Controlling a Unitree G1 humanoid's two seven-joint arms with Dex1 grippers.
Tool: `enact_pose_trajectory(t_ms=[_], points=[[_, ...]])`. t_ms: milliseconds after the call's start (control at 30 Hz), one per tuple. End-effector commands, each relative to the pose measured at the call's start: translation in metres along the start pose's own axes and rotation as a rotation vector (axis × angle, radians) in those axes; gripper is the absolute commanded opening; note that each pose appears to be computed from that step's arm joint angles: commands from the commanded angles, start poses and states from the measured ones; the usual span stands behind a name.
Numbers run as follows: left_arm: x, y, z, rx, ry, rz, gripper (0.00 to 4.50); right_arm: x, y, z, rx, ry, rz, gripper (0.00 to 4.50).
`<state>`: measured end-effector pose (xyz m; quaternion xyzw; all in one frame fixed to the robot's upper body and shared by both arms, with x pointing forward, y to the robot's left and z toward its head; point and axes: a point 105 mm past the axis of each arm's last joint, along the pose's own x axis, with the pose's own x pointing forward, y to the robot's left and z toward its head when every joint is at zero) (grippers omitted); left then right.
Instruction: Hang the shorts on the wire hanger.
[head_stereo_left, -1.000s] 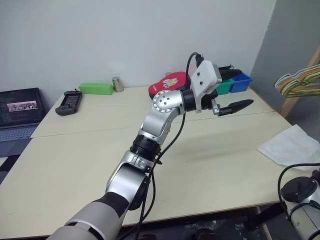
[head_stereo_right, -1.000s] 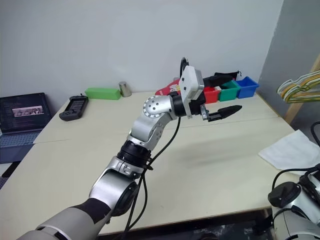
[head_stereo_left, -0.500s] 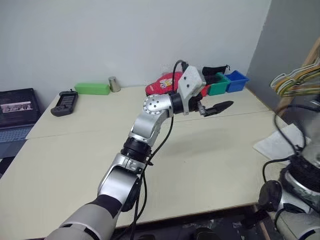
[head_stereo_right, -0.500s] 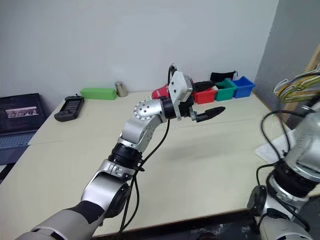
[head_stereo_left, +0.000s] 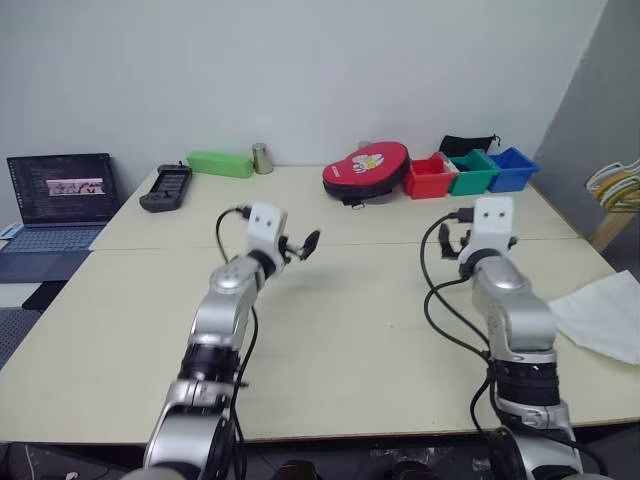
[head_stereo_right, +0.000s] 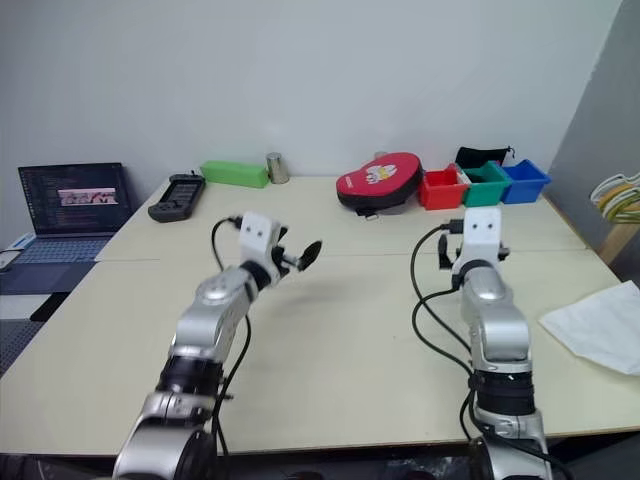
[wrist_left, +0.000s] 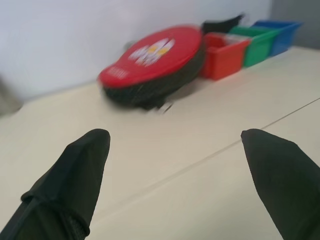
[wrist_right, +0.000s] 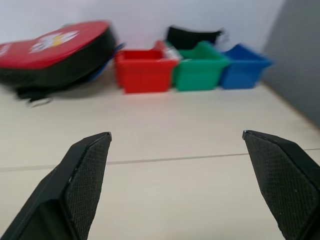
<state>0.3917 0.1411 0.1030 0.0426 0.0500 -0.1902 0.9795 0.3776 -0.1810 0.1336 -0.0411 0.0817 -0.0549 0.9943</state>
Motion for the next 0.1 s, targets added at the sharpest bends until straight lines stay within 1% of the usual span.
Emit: enact_pose_trajectory(t_ms=[33,100], points=[[-0.008,-0.005,0.005,-0.034,-0.038,0.033,4.5,0.003,0.002,-0.002,0.043,-0.026,0.002,4.46],[-0.012,-0.004,-0.004,-0.077,-0.03,0.058,4.5,0.003,0.004,-0.013,0.055,-0.002,0.005,4.46]])
